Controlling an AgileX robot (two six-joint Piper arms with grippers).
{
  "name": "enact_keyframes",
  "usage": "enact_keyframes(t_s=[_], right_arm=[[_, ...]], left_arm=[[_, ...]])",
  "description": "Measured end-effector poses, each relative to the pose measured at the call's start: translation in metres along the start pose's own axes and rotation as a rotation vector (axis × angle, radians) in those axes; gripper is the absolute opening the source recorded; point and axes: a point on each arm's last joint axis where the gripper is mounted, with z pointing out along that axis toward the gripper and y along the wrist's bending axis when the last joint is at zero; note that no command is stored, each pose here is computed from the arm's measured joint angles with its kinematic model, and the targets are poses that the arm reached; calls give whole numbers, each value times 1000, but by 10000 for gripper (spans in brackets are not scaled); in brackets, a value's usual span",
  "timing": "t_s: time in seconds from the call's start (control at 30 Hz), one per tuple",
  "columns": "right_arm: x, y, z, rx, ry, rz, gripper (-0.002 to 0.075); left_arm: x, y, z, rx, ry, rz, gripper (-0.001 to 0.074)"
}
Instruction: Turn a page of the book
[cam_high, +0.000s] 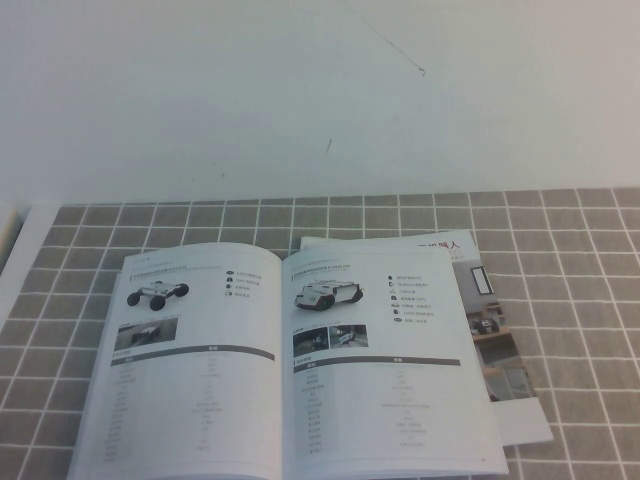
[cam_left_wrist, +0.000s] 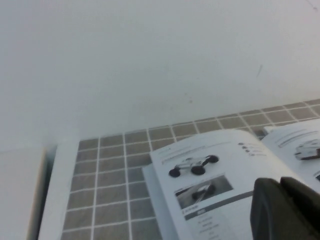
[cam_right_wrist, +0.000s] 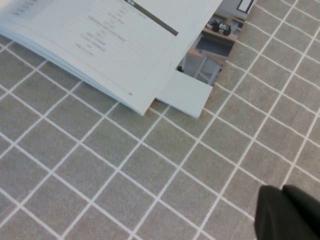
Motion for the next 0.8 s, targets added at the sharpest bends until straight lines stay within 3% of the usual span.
enact_keyframes(t_s=[0.23, 0.8], right_arm=[[0, 0, 0, -1, 0, 1, -1], [0, 0, 0, -1, -2, 1, -1]], left_arm=[[51, 5, 2, -128, 180, -121, -2], [52, 4, 1, -120, 211, -121, -2]])
